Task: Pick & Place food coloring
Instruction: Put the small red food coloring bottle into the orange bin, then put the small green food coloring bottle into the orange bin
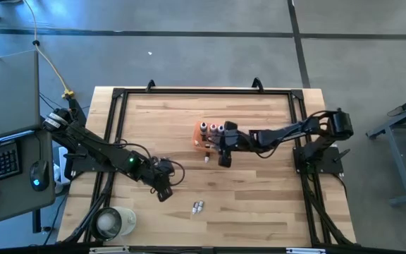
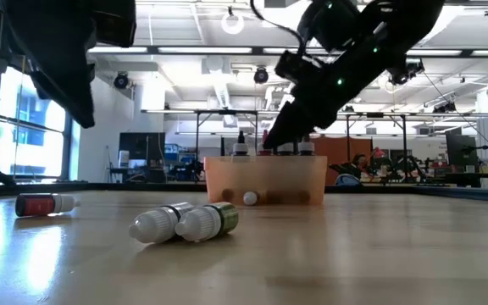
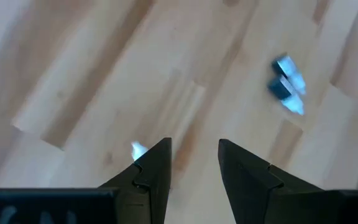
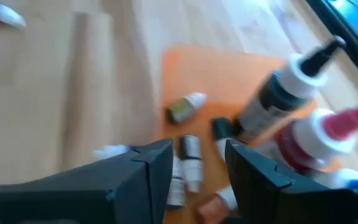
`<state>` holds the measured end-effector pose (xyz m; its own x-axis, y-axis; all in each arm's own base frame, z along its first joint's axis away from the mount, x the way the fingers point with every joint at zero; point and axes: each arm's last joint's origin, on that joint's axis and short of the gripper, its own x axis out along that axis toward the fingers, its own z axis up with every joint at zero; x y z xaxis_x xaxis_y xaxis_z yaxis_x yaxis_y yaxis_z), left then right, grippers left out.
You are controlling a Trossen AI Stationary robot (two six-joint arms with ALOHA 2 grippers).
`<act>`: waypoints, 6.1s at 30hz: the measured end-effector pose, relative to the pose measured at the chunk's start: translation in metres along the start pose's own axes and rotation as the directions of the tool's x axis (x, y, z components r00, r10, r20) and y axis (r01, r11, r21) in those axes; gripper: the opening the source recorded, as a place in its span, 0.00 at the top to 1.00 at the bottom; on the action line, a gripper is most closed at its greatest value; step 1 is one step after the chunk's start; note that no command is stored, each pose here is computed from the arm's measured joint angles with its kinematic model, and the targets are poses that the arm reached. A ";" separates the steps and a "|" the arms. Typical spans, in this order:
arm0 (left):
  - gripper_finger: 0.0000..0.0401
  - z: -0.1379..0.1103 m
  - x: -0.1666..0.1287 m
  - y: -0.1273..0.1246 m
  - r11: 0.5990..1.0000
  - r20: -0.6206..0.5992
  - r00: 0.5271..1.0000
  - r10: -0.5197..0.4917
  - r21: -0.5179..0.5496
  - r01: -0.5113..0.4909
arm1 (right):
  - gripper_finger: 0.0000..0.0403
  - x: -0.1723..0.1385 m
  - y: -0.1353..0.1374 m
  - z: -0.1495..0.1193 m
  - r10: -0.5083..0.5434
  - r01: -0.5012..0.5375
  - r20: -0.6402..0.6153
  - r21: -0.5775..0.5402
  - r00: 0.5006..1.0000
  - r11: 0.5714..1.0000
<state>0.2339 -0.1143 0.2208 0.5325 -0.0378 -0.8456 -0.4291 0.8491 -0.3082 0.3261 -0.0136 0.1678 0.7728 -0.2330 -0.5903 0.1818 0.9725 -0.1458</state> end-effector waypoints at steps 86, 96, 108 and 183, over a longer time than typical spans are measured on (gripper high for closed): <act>0.83 0.108 0.053 0.007 0.953 0.085 0.964 0.252 0.153 -0.263 | 0.65 -0.082 0.048 0.045 0.211 -0.204 0.300 -0.055 0.930 0.978; 0.83 0.182 0.041 0.058 0.930 0.205 0.955 0.216 0.256 -0.265 | 0.65 -0.082 0.048 0.045 0.210 -0.203 0.299 -0.055 0.931 0.978; 0.71 0.196 0.094 0.099 0.946 0.110 0.974 0.196 0.241 -0.218 | 0.65 -0.081 0.044 0.047 0.211 -0.206 0.311 -0.048 0.927 0.977; 0.51 0.054 0.000 0.048 0.975 0.199 0.962 0.188 0.083 -0.208 | 0.67 0.056 0.173 -0.014 0.618 -0.570 0.025 -0.359 0.786 0.739</act>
<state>0.2521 -0.0452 0.2297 0.5770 0.2282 -0.7842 -0.4684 0.8790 -0.0889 0.3924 0.1415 0.0987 0.7348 0.4184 -0.5338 -0.5246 0.8495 -0.0563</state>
